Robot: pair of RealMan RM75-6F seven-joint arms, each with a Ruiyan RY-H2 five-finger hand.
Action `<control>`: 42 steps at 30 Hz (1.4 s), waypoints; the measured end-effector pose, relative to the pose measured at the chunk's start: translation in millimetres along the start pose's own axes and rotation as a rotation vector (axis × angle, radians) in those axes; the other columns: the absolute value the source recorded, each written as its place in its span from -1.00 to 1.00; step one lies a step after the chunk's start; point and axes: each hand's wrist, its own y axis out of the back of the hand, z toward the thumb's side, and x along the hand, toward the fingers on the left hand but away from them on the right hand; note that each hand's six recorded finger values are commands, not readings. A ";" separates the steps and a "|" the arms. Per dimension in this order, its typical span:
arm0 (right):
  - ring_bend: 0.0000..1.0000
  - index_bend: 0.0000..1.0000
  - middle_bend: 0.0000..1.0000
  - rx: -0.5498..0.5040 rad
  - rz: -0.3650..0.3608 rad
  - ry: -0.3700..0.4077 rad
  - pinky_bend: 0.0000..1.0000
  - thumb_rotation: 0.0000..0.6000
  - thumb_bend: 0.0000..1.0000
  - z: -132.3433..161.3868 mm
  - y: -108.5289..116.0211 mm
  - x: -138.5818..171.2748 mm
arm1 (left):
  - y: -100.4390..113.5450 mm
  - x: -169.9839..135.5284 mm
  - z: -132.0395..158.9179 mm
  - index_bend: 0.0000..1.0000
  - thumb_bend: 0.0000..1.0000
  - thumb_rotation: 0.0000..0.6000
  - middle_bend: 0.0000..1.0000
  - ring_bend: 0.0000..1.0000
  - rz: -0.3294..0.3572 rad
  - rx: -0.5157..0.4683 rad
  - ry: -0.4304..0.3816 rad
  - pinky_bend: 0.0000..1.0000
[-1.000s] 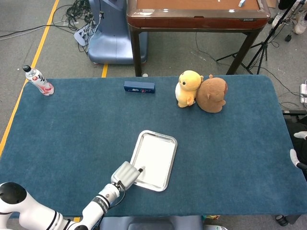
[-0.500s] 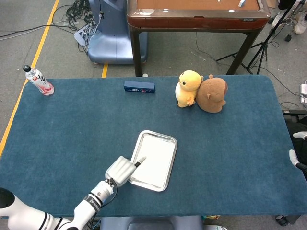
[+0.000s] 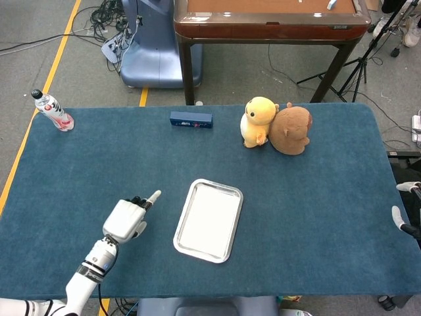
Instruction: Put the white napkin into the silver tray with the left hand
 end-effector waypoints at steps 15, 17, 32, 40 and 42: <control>-0.68 -0.33 -0.37 0.032 0.023 0.007 -0.41 1.00 -0.21 5.2 -9.4 1.1 | -15.8 -72.7 -113.6 -1.00 -0.35 1.00 -0.60 -0.63 -0.003 -0.014 0.278 -0.25; -0.68 -0.33 -0.37 0.039 0.028 0.010 -0.41 1.00 -0.21 6.8 -11.5 1.7 | -14.2 -80.6 -116.2 -0.94 -0.35 1.00 -0.65 -0.67 -0.015 -0.026 0.298 -0.29; -0.68 -0.34 -0.37 0.083 0.026 0.060 -0.41 1.00 -0.21 25.7 -18.0 18.3 | 8.4 -136.2 -134.4 -0.63 -0.35 1.00 -0.69 -0.72 0.140 -0.100 0.396 -0.36; -0.68 -0.33 -0.37 0.099 0.049 0.063 -0.41 1.00 -0.21 28.0 -25.8 19.1 | -0.1 -149.7 -142.0 -0.59 -0.35 1.00 -0.69 -0.72 0.167 -0.104 0.398 -0.36; -0.68 -0.33 -0.37 0.101 0.061 0.060 -0.41 1.00 -0.21 27.2 -28.8 17.3 | -6.2 -149.1 -143.1 -0.59 -0.35 1.00 -0.69 -0.72 0.139 -0.104 0.401 -0.36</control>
